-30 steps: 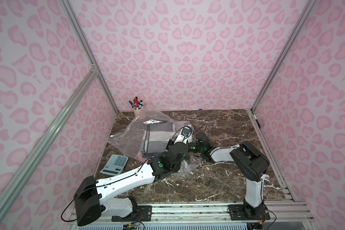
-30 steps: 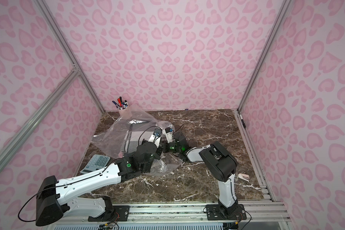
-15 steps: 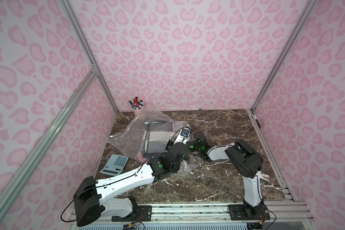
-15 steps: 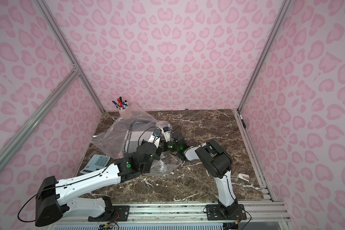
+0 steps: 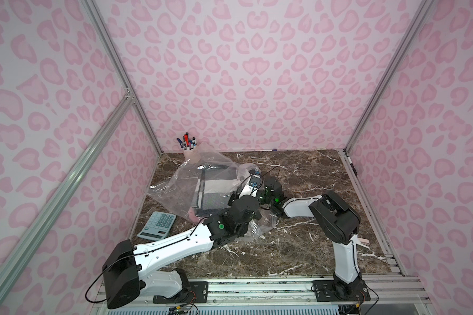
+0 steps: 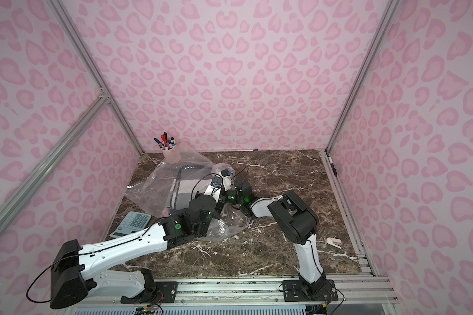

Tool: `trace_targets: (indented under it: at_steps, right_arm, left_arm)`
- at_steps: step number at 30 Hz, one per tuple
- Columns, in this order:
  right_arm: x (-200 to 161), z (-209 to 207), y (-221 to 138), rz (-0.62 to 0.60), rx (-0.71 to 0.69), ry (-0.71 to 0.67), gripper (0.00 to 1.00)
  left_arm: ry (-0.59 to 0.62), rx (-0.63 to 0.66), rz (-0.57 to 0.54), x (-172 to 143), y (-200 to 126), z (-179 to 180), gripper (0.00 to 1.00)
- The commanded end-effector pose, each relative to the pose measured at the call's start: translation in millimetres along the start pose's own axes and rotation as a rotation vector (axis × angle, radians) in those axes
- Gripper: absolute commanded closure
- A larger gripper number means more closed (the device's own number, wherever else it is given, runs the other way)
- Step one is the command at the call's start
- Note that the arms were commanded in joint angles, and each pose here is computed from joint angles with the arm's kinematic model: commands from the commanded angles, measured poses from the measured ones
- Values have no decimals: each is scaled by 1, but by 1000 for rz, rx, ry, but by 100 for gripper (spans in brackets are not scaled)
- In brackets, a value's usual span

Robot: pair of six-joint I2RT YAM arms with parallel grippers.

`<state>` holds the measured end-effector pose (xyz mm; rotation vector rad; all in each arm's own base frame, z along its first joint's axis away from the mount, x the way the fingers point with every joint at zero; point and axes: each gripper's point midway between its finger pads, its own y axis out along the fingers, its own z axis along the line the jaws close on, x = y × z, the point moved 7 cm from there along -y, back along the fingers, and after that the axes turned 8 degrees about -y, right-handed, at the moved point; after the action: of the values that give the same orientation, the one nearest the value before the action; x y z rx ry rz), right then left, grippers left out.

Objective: Take the blanket out of the vacuum bag
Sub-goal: Take out the blanket from the vacuum bag.

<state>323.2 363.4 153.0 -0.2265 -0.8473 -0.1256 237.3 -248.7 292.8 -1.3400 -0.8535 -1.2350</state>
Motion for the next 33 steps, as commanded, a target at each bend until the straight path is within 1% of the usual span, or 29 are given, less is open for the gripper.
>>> trace_targets:
  at_steps: [1, 6, 9, 13, 19, 23, 27, 30, 32, 33]
  right_arm:
    - [6, 6, 3, -6, 31, -16, 31]
    - [-4, -6, 12, 9, 50, 33, 31]
    - [-8, -10, 16, -12, 88, 70, 31]
    - [-6, -11, 21, -30, 134, 85, 34]
    - [7, -10, 28, -20, 108, 49, 34]
    - [5, -18, 40, 9, 102, 71, 36]
    - [-4, -25, 49, 42, 97, 98, 46]
    - [-10, -26, 55, 59, 103, 107, 51]
    - [-14, -29, 58, 64, 106, 112, 65]
    - [-13, -29, 58, 64, 104, 109, 76]
  left_arm:
    - [-20, -8, -6, 3, 2, -3, 96]
    - [-12, -6, -5, 3, 3, -4, 96]
    - [-8, -4, -7, 3, 3, -3, 96]
    - [-3, 2, -8, 3, 4, -2, 96]
    - [-5, 3, 0, -2, 5, -1, 96]
    - [-16, 7, -1, -3, 6, 1, 96]
    - [-28, 3, -5, -2, 6, 1, 96]
    - [-32, 4, -5, -2, 8, 1, 96]
    - [-33, 5, -5, -2, 9, 1, 96]
    - [-32, 6, -6, -1, 10, 0, 96]
